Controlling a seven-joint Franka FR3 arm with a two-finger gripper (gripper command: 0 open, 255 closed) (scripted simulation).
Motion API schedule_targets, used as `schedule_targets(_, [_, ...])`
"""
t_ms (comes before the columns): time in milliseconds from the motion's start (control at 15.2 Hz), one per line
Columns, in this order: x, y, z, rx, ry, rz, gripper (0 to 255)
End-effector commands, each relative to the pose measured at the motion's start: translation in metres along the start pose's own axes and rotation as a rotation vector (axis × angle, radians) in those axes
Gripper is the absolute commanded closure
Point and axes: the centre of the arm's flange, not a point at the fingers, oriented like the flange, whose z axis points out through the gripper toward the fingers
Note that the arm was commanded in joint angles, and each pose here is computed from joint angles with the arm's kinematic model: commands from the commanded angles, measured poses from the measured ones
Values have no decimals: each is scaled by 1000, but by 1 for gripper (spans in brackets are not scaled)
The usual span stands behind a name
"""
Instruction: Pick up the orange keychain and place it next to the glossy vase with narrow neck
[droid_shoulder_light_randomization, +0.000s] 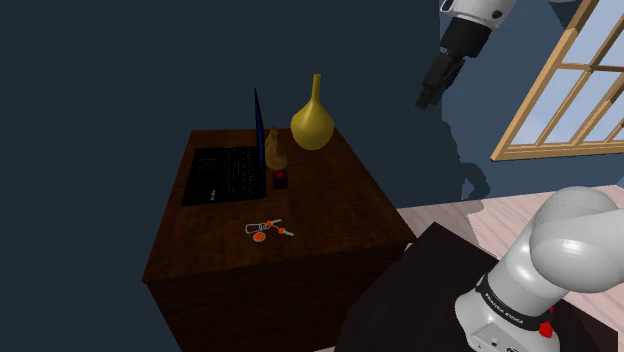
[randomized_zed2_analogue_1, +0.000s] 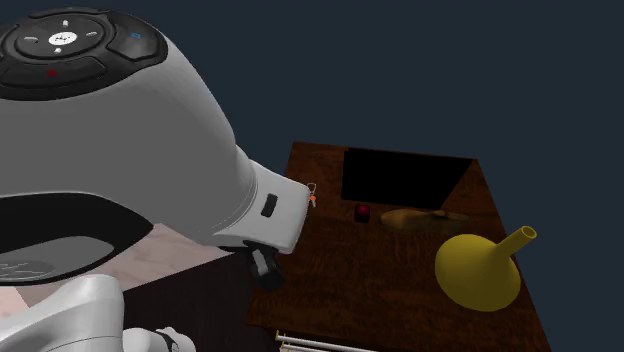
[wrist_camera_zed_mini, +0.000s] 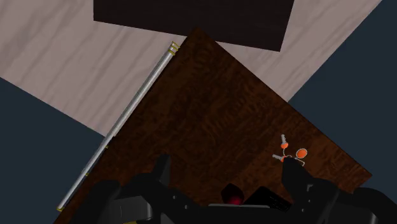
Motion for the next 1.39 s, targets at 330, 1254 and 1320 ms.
schedule_targets(330, [35,-29,51,-9,-28,-83,0])
schedule_targets(1254, [113,-121,201,-34,-105,-317,0])
schedule_targets(1320, [117,-128,212,-36,-110,-334,0])
